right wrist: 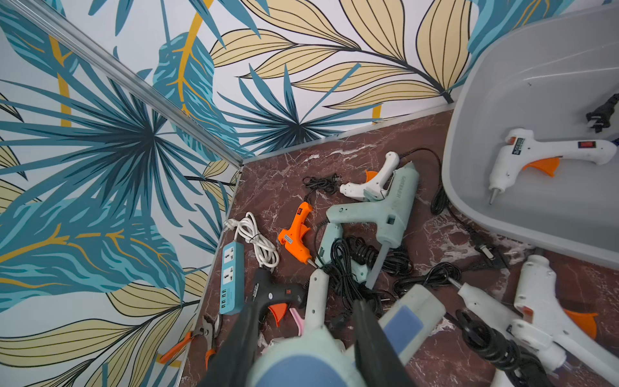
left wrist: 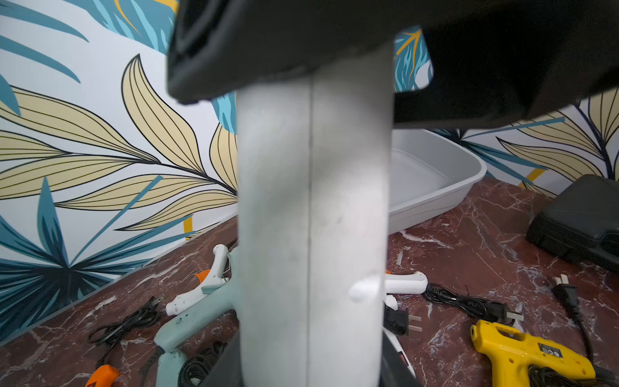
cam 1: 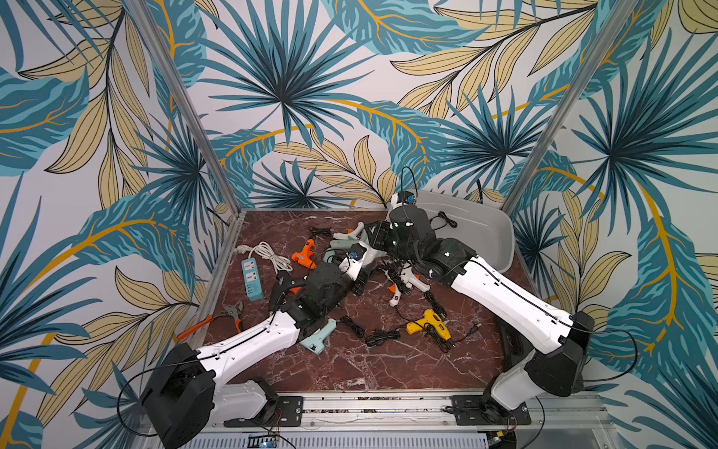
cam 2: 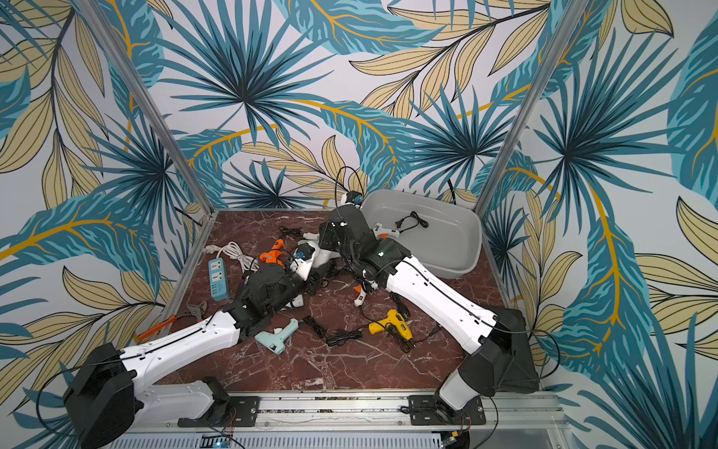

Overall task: Put the hot melt glue gun into the storage box
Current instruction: Place the hot melt adhesive gun in the storage box.

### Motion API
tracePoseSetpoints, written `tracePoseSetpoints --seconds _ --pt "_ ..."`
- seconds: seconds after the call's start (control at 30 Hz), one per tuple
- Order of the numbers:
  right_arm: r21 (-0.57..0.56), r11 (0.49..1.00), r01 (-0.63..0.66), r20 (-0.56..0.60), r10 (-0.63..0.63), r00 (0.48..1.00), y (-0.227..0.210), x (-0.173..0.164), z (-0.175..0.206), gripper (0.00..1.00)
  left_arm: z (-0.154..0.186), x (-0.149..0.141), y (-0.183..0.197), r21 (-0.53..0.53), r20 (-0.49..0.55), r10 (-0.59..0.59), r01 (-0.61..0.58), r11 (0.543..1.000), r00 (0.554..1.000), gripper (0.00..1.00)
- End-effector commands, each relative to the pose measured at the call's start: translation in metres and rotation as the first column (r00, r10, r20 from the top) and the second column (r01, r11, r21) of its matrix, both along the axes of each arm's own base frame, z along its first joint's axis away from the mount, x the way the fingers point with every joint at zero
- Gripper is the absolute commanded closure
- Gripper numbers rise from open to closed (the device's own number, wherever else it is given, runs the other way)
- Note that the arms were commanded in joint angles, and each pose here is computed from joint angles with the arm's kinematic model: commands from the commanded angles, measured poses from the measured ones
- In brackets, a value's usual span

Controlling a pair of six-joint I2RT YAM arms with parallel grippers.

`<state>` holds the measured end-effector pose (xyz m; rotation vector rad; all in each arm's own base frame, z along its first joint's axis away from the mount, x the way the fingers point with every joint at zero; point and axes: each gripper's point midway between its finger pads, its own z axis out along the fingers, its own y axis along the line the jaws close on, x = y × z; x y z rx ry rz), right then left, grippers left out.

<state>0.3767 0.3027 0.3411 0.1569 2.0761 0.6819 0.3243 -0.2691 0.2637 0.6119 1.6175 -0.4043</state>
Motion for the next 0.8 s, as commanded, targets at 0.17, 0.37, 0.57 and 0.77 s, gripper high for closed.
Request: tracePoseSetpoints --seconds 0.17,0.37,0.57,0.77 --pt "0.068 0.998 -0.017 0.117 0.008 0.993 -0.030 0.007 0.060 1.00 0.085 -0.023 0.013 -0.235 0.170 -0.008 0.049 0.971 0.985 0.01" --pt "0.070 0.997 0.046 0.296 -0.065 0.953 -0.078 0.010 0.133 1.00 0.112 -0.057 0.030 -0.318 0.225 -0.057 0.129 0.939 0.973 0.00" --pt "0.097 0.991 0.092 0.467 -0.127 0.875 -0.116 0.032 0.192 1.00 0.116 -0.065 0.040 -0.335 0.227 -0.038 0.115 0.935 0.973 0.00" --pt "0.132 0.968 0.214 0.575 -0.251 0.779 -0.157 0.082 0.209 1.00 0.104 -0.058 0.048 -0.326 0.192 0.013 0.051 0.944 0.981 0.00"
